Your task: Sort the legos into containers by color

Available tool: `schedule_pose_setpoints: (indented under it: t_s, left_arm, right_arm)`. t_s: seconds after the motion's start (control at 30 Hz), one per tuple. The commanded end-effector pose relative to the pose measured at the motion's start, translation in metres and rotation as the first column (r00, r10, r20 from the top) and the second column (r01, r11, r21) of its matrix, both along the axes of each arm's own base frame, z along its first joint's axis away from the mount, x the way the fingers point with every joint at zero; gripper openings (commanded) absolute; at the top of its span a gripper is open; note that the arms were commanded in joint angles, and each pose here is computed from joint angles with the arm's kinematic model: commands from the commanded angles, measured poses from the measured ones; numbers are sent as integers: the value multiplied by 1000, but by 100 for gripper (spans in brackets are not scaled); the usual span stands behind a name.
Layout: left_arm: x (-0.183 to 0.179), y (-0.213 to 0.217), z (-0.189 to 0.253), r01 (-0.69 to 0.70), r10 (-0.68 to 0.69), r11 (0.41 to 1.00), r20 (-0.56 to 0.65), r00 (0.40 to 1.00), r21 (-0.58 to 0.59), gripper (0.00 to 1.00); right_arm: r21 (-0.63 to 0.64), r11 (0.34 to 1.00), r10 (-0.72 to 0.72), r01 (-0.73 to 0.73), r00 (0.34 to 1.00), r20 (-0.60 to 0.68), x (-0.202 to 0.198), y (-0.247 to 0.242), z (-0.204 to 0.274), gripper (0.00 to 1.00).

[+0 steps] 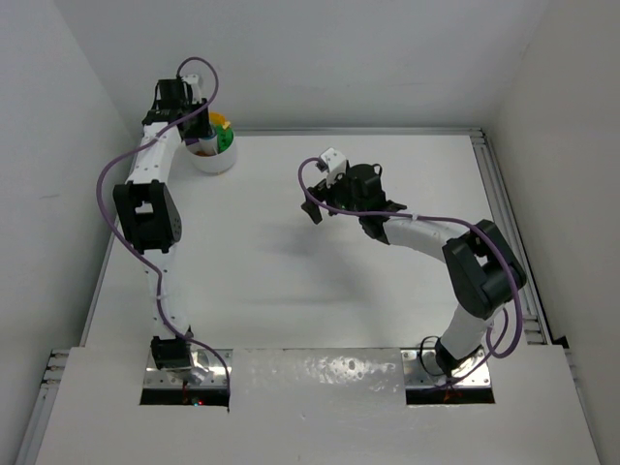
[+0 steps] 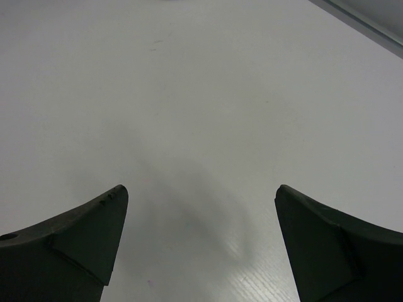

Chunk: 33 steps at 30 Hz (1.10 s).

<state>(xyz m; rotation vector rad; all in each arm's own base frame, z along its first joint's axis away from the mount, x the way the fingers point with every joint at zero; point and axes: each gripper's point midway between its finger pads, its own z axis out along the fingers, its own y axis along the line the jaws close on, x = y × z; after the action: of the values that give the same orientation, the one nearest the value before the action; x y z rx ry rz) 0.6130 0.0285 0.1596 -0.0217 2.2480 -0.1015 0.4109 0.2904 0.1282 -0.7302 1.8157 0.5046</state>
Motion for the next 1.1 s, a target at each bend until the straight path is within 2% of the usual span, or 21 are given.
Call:
schedule_pose_setpoints:
  t_s: [0.0,0.3,0.6,0.8,0.93,1.0,1.07]
  left_arm:
    - [10,-1,16,-12,11,1000,66,998,13,20]
    - [11,0,18,-15,14,1000,70,997,16,40]
    - [10,0,22,-20,19,1000,79,997,12,44]
    - [14,6,56,-44,39,999,151,988,28,46]
    - [8,13,99,-67,50,995,222,974,68,48]
    - [1,24,126,-96,69,991,262,963,93,49]
    - [-10,42,139,-137,106,986,268,957,97,51]
  right_arm:
    - [25,1000,12,-13,999,53,0,3,23,97]
    - [22,1000,17,-18,999,50,-1,3,23,97]
    - [22,999,23,-24,999,44,-2,4,22,98]
    - [28,999,14,-15,999,42,-1,4,26,98]
    - [30,998,-63,62,998,19,9,-3,33,99]
    - [58,981,-188,188,982,0,26,-23,40,99]
    - [86,924,-369,372,928,-47,48,-62,48,99]
